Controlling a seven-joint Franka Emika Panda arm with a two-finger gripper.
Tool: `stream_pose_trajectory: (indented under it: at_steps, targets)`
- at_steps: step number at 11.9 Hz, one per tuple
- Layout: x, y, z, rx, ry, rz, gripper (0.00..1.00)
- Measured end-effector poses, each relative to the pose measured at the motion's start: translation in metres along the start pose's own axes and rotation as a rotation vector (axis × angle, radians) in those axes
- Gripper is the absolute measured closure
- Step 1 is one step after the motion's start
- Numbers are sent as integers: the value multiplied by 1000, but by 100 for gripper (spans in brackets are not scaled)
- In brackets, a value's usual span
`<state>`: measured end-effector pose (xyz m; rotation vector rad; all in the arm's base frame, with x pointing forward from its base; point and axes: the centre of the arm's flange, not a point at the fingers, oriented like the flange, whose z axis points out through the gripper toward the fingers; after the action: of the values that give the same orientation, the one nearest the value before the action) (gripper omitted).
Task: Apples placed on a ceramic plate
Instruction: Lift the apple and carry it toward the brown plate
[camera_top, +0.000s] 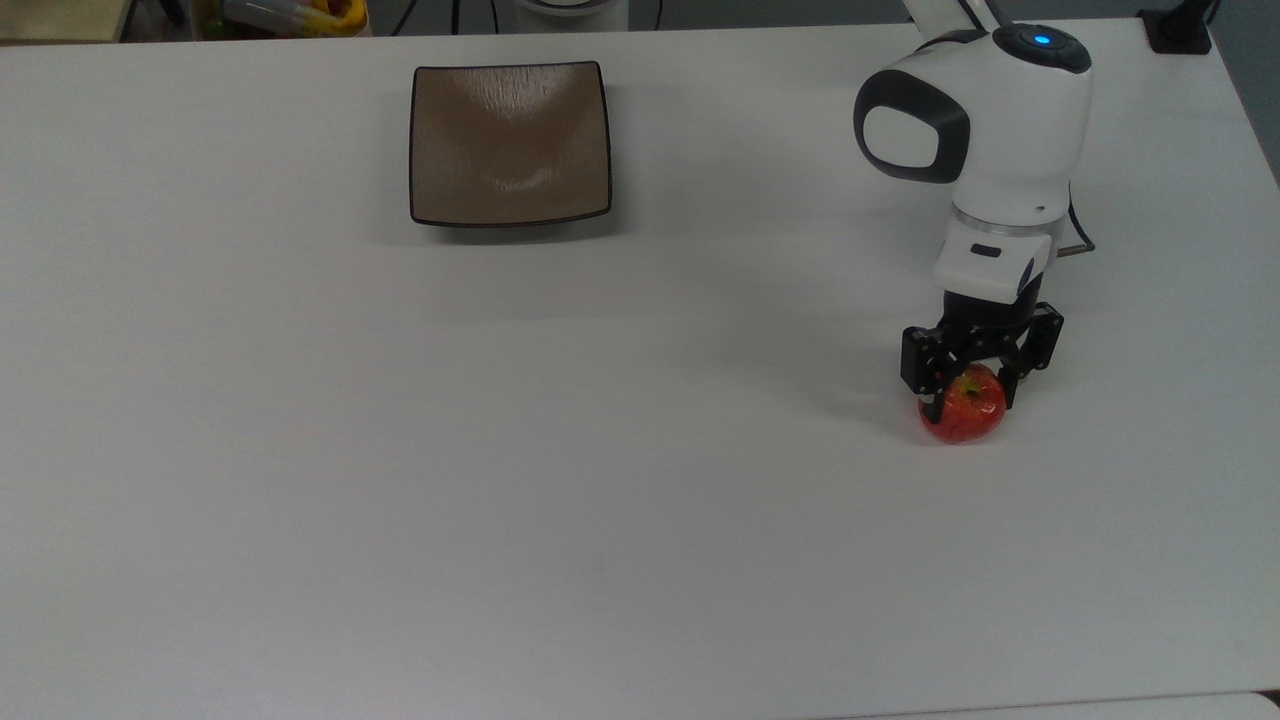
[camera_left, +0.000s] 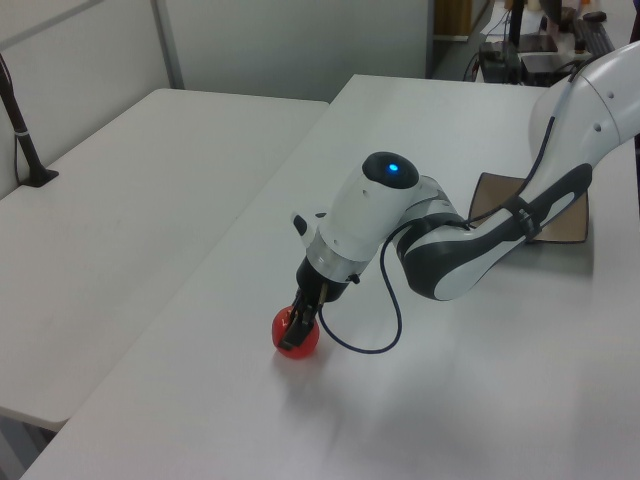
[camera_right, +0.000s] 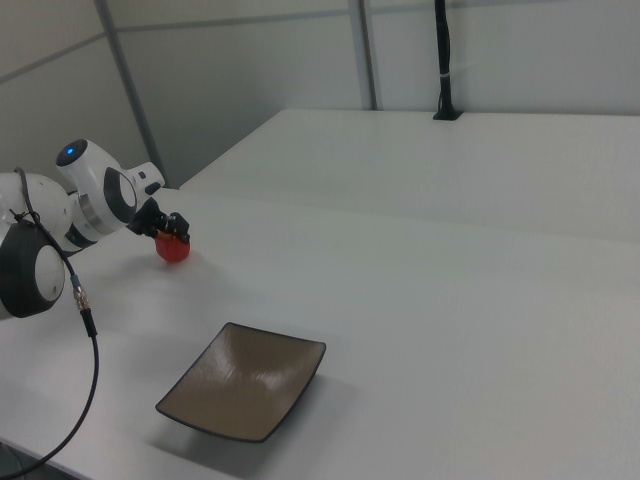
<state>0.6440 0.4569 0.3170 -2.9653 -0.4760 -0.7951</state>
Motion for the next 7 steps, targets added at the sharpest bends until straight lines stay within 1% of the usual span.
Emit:
stream_pose_trajectory:
  at_steps: [2, 3, 5, 7]
  targets:
    - [3, 0, -5, 3, 6, 1, 26]
    - [10, 3, -16, 5, 22, 13, 26]
    - [32, 15, -55, 5, 63, 39, 26]
    - [51, 34, -102, -4, 70, 81, 26]
